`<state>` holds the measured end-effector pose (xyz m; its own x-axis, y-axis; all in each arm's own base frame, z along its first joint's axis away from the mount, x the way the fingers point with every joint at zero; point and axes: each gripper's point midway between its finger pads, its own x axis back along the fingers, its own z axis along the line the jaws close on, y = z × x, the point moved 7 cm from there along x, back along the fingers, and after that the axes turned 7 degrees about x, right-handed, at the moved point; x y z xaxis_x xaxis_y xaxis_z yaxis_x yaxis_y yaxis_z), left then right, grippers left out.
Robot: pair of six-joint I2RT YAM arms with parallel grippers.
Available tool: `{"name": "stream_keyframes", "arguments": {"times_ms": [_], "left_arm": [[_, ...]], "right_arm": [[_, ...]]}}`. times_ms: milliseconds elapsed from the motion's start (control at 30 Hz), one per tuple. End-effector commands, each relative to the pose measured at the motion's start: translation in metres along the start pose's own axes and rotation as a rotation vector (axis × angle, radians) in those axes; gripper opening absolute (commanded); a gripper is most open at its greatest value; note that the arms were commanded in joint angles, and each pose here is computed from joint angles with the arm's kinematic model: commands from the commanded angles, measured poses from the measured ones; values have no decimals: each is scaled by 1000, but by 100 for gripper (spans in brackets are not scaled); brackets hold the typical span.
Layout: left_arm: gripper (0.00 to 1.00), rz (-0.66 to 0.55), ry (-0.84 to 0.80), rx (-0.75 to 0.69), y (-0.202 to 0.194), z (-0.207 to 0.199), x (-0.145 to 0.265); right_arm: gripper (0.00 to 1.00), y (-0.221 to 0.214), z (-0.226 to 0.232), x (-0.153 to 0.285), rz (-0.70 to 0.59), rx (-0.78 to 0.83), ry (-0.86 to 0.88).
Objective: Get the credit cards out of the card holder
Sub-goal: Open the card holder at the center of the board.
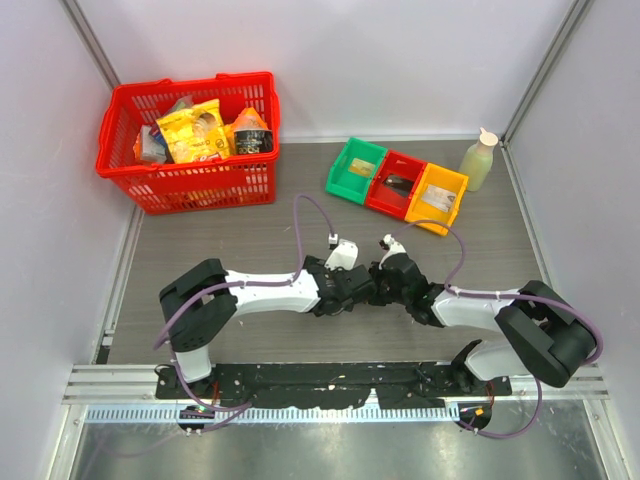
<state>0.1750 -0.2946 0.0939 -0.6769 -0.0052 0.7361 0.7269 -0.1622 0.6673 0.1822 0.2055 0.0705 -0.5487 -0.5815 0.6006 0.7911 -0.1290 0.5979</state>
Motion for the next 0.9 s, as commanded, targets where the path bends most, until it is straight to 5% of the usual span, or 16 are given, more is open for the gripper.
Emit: {"name": "stream_keyframes", "arguments": {"times_ms": [0, 267, 867], "left_arm": [[100, -19, -12, 10, 6, -8, 1], [98, -73, 31, 26, 14, 3, 5], [66, -90, 70, 157, 35, 59, 8]], "right_arm": [[0, 9, 5, 2, -58, 11, 30], [0, 7, 4, 4, -59, 13, 26], [0, 5, 1, 4, -47, 23, 14]]}}
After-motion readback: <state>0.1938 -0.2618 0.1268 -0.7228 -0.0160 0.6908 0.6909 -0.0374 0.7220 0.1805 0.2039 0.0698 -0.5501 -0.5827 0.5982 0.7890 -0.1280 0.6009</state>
